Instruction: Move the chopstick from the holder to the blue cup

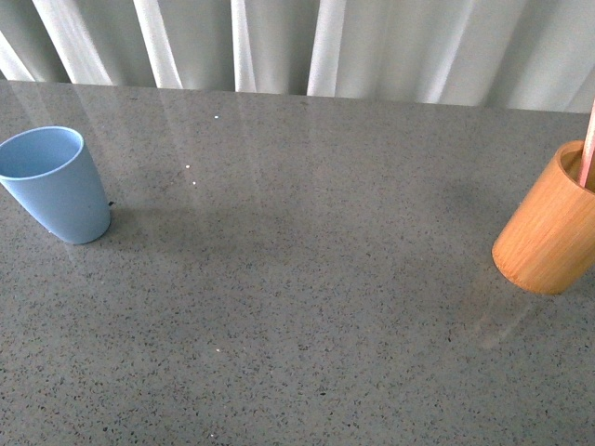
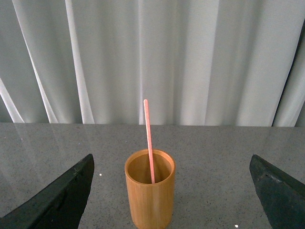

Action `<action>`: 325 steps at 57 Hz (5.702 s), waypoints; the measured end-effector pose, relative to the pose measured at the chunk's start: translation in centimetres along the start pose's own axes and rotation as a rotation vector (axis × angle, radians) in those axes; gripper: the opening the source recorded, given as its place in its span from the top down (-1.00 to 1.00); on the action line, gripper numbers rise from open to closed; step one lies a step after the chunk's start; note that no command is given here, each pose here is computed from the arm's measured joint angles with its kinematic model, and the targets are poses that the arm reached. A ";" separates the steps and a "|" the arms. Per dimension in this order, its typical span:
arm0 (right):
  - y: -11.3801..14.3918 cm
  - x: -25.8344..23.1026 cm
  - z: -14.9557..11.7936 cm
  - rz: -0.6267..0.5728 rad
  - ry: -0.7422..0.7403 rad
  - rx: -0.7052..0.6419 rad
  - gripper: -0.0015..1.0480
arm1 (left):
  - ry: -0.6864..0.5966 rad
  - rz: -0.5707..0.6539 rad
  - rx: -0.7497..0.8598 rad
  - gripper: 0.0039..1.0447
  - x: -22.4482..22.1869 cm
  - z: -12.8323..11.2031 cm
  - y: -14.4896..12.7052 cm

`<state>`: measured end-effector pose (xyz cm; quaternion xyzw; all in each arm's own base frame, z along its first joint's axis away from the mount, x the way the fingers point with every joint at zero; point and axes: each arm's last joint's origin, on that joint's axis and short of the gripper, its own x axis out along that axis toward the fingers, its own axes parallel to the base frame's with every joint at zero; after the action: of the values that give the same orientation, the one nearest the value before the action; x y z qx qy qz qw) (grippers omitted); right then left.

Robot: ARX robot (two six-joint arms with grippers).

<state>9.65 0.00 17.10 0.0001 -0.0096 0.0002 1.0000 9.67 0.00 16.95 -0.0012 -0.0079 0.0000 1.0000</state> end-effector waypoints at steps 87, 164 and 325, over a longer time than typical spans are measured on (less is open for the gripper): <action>0.0 0.0 0.0 0.000 0.000 0.000 -0.81 | 0.499 0.076 -0.140 -0.87 0.4 0.0 -0.2; 0.0 0.0 0.0 0.000 0.000 0.000 -0.81 | 0.752 -0.009 0.070 -0.87 20.9 -0.8 3.8; 0.0 0.0 0.0 0.000 0.000 0.000 -0.81 | 0.880 -0.122 0.098 0.94 24.1 0.4 0.2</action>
<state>9.65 0.00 17.10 0.0001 -0.0096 0.0002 1.0000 33.80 0.16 17.76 0.0469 0.4184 -0.0590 0.9051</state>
